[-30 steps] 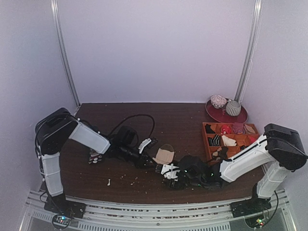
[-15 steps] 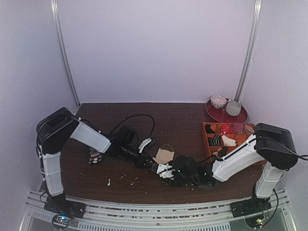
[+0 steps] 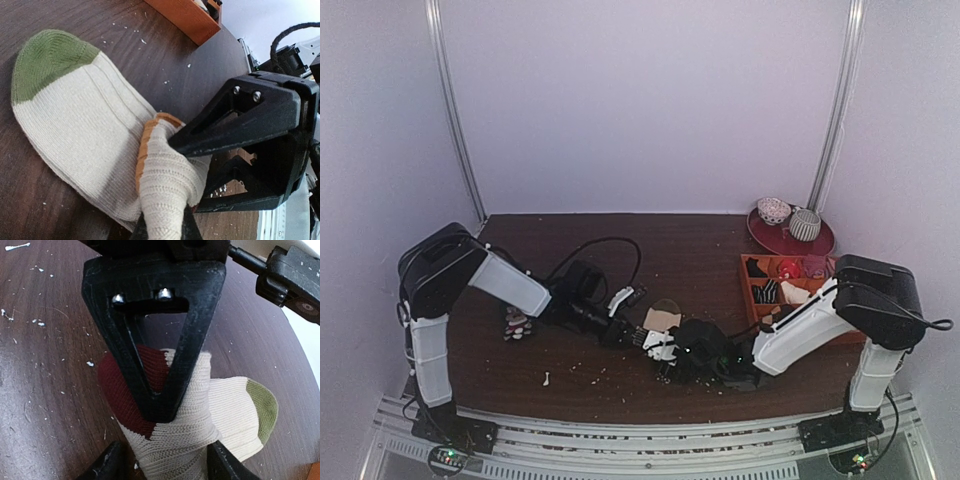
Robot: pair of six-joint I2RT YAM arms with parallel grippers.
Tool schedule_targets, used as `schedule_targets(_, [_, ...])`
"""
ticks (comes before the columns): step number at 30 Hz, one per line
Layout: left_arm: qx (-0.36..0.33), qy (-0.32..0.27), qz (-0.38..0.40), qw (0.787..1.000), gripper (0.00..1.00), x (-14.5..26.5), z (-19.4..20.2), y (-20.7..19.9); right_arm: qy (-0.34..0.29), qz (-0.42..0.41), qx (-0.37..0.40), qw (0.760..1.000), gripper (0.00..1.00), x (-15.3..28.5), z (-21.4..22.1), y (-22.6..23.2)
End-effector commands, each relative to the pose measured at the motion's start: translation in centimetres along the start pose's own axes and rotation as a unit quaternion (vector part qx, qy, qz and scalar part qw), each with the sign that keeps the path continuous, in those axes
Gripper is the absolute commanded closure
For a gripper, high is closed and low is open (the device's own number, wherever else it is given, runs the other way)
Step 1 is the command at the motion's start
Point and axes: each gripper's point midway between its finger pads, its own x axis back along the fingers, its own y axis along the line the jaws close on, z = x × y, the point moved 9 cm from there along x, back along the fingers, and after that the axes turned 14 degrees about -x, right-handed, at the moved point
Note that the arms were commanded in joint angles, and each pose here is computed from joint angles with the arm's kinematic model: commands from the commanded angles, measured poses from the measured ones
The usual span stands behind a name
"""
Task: Roll the socks
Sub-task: Roll a pair of socks at the center of the board.
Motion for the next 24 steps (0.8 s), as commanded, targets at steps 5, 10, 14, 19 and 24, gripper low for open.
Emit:
schedule_targets(5, [0.105, 0.140, -0.016, 0.984, 1.00, -1.1, 7.7, 0.1, 0.060, -0.011, 0.021, 0.998, 0.34, 0.4, 3.0, -0.3])
schedule_targets(10, [0.106, 0.141, -0.018, 0.984, 1.00, -1.0, 7.8, 0.1, 0.017, -0.028, 0.022, 0.999, 0.30, 2.3, 1.0, -1.1])
schedule_targets(14, [0.106, 0.142, -0.020, 0.984, 1.00, -1.0, 7.8, 0.1, -0.015, -0.115, 0.025, 0.993, 0.31, 4.0, -0.5, -1.3])
schedule_targets(19, [0.107, 0.141, -0.019, 0.984, 1.00, -1.0, 7.9, 0.0, -0.010, -0.172, 0.015, 0.985, 0.32, 3.4, -0.8, -2.1])
schedule_targets(24, [0.106, 0.142, -0.018, 0.984, 1.00, -1.0, 8.0, 0.0, 0.007, -0.184, 0.014, 0.983, 0.33, 1.5, -0.4, -2.4])
